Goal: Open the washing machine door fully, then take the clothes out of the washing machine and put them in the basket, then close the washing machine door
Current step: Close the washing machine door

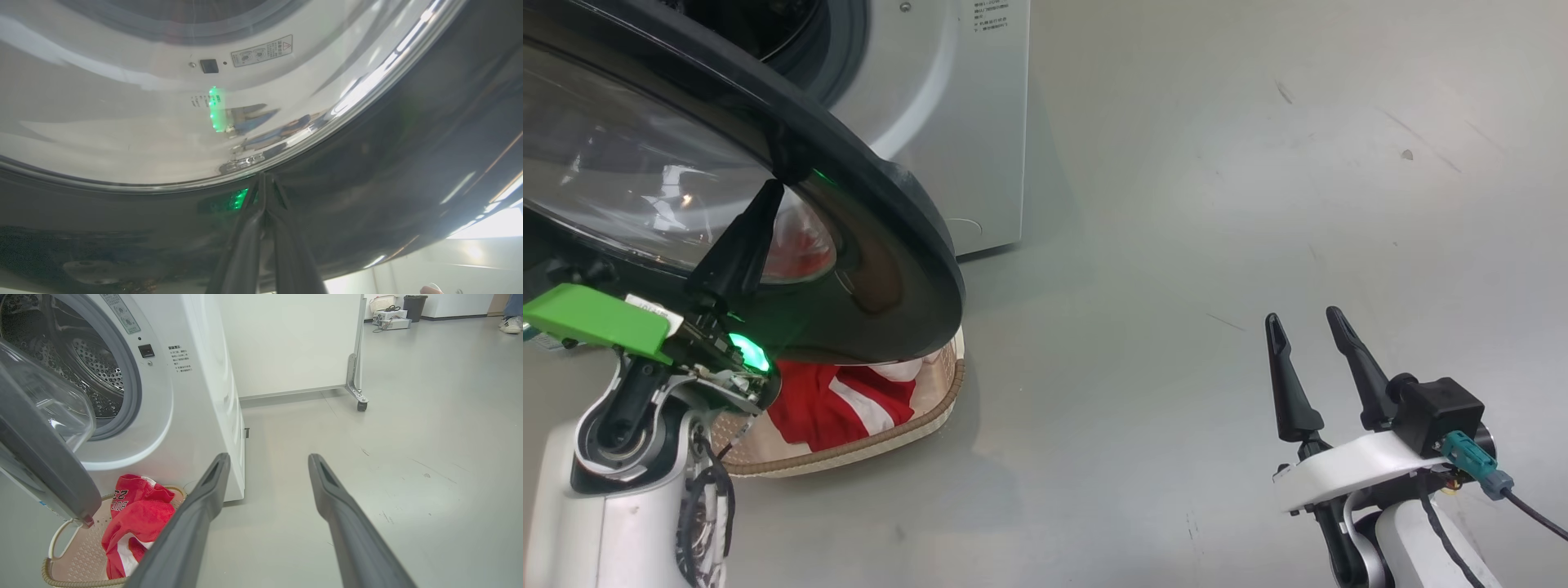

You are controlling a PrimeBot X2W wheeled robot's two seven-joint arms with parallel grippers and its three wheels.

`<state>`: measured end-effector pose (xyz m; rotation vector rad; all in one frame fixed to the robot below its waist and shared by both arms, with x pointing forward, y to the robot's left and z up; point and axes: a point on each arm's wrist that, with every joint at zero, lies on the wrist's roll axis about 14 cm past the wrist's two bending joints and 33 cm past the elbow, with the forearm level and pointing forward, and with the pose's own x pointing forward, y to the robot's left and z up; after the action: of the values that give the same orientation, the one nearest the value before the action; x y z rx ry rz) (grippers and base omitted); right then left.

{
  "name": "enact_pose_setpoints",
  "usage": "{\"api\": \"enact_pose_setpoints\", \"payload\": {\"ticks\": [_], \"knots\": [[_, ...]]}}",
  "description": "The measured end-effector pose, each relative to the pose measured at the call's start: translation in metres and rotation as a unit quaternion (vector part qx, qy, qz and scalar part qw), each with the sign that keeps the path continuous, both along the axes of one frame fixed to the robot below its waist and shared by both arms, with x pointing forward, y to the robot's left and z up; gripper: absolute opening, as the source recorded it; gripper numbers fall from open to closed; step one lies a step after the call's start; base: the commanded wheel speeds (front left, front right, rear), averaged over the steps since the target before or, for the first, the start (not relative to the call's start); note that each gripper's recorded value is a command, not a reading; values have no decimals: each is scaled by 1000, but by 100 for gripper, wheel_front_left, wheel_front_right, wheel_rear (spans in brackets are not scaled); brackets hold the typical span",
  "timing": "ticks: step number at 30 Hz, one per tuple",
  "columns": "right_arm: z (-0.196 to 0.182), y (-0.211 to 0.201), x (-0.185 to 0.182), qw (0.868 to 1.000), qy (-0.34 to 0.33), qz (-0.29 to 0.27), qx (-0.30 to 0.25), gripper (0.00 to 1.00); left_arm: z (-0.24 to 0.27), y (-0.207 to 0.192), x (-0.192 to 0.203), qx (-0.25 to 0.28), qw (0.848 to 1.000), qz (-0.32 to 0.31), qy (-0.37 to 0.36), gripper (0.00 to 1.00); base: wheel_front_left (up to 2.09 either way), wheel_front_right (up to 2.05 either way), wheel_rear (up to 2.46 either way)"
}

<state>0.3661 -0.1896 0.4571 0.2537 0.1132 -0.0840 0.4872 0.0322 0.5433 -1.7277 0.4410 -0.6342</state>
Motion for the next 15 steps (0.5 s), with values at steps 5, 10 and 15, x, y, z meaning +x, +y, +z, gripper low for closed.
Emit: {"api": "enact_pose_setpoints", "payload": {"ticks": [5,10,15], "knots": [[-3,-1,1,1000,3,-3,0,100,0,-5,10,-3,1000,-1,3,0,0,0,0],[-3,-1,2,1000,2,-4,4,100,-1,-8,16,-4,1000,-4,6,0,0,0,0],[-5,-2,3,1000,4,-6,5,100,-3,-9,21,-5,1000,-2,9,0,0,0,0]]}}
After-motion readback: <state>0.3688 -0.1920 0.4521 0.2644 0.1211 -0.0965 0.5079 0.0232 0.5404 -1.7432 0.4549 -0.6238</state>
